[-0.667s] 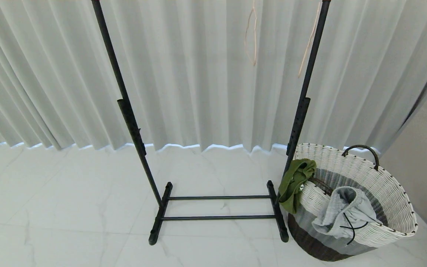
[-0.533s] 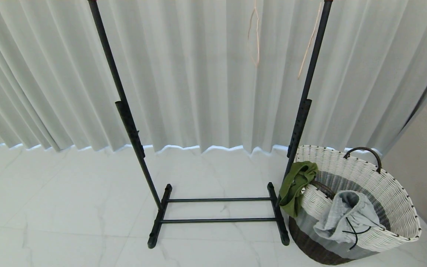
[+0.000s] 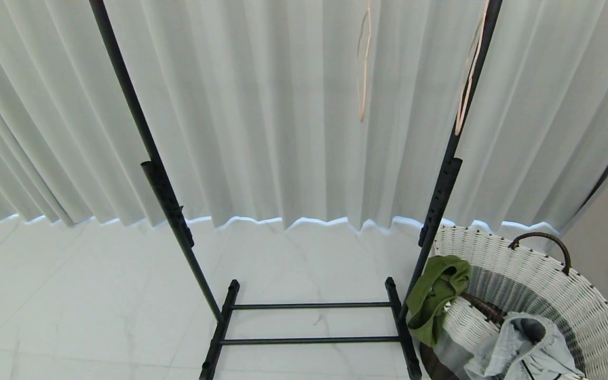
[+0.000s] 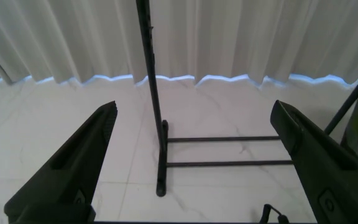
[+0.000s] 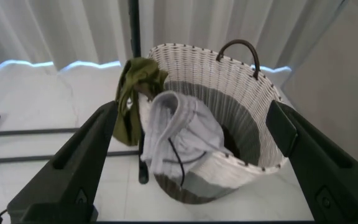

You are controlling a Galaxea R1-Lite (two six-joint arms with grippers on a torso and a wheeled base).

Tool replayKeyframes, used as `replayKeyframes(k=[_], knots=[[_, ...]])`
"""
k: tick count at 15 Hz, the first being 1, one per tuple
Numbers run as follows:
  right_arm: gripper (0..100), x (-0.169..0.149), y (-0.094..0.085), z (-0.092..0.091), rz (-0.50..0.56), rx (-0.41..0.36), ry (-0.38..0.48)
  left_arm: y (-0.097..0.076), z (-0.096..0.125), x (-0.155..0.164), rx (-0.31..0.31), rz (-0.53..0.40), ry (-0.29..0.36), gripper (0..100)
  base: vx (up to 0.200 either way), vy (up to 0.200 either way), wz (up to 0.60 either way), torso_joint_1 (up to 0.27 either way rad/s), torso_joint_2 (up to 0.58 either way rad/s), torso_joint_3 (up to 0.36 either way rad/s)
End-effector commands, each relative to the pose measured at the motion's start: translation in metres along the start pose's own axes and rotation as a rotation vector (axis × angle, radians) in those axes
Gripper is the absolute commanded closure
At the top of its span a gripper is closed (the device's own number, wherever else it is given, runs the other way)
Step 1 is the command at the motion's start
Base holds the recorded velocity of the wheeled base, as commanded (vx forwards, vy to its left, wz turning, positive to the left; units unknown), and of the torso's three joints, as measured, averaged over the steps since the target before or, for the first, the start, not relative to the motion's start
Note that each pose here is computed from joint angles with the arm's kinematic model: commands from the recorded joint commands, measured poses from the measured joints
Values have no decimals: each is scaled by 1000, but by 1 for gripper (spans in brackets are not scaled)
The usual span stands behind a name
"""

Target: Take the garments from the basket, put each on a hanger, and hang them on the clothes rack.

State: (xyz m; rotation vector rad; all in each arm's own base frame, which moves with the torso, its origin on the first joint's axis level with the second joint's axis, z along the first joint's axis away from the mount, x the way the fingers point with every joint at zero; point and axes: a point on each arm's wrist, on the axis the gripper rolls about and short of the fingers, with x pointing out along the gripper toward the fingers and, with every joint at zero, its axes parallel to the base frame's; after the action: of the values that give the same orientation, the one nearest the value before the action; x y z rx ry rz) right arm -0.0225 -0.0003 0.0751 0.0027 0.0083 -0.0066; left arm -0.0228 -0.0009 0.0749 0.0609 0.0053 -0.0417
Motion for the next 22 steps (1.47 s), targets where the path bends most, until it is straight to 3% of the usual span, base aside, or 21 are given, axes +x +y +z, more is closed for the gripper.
replayKeyframes(k=[1, 5, 7, 8, 10, 11, 13, 14, 16, 18, 20, 21, 22], knots=[[0, 0, 0, 0, -1, 0, 1, 0, 0, 0, 0, 0, 0, 0, 200, 0, 0, 2, -2, 7], [0, 0, 0, 0, -1, -12, -4, 0, 0, 0, 0, 0, 0, 0, 50, 0, 0, 3, 1, -1], [0, 0, 0, 1, -5, -72, -17, 0, 0, 0, 0, 0, 0, 0, 0, 0, 0, 0, 0, 0], [0, -2, 0, 10, 13, -89, -40, 0, 0, 0, -1, 0, 0, 0, 0, 0, 0, 0, 0, 0], [0, 4, 0, 59, 72, -61, -23, 0, 0, 0, -1, 0, 0, 0, 0, 0, 0, 0, 0, 0], [0, 15, 0, 80, 111, -79, 32, 0, 0, 0, -1, 0, 0, 0, 0, 0, 0, 0, 0, 0], [0, 53, 4, 99, 108, -194, 247, 0, 0, 0, -1, 0, 0, 0, 0, 0, 0, 0, 0, 0], [0, 77, 4, 100, 70, -246, 370, 0, 0, 0, 3, 0, 0, 0, 0, 0, 0, 0, 0, 0], [0, 113, 1, 90, 5, -392, 572, 0, 0, 0, 10, 0, 0, 0, 0, 0, 0, 0, 0, 0], [0, 146, -5, 68, 25, -485, 774, 0, 0, 0, 5, 0, 0, 0, 0, 0, 0, 0, 0, 0], [0, 169, -5, 45, 52, -484, 883, 0, 0, 0, 6, 0, 0, 0, 0, 0, 0, 0, 0, 0], [0, 172, -5, 41, 55, -484, 895, 0, 0, 0, 5, 0, 0, 0, 0, 0, 0, 0, 0, 0], [0, 184, -6, 22, 73, -489, 944, 0, 0, 0, 3, 0, 0, 0, 0, 0, 0, 0, 0, 0]])
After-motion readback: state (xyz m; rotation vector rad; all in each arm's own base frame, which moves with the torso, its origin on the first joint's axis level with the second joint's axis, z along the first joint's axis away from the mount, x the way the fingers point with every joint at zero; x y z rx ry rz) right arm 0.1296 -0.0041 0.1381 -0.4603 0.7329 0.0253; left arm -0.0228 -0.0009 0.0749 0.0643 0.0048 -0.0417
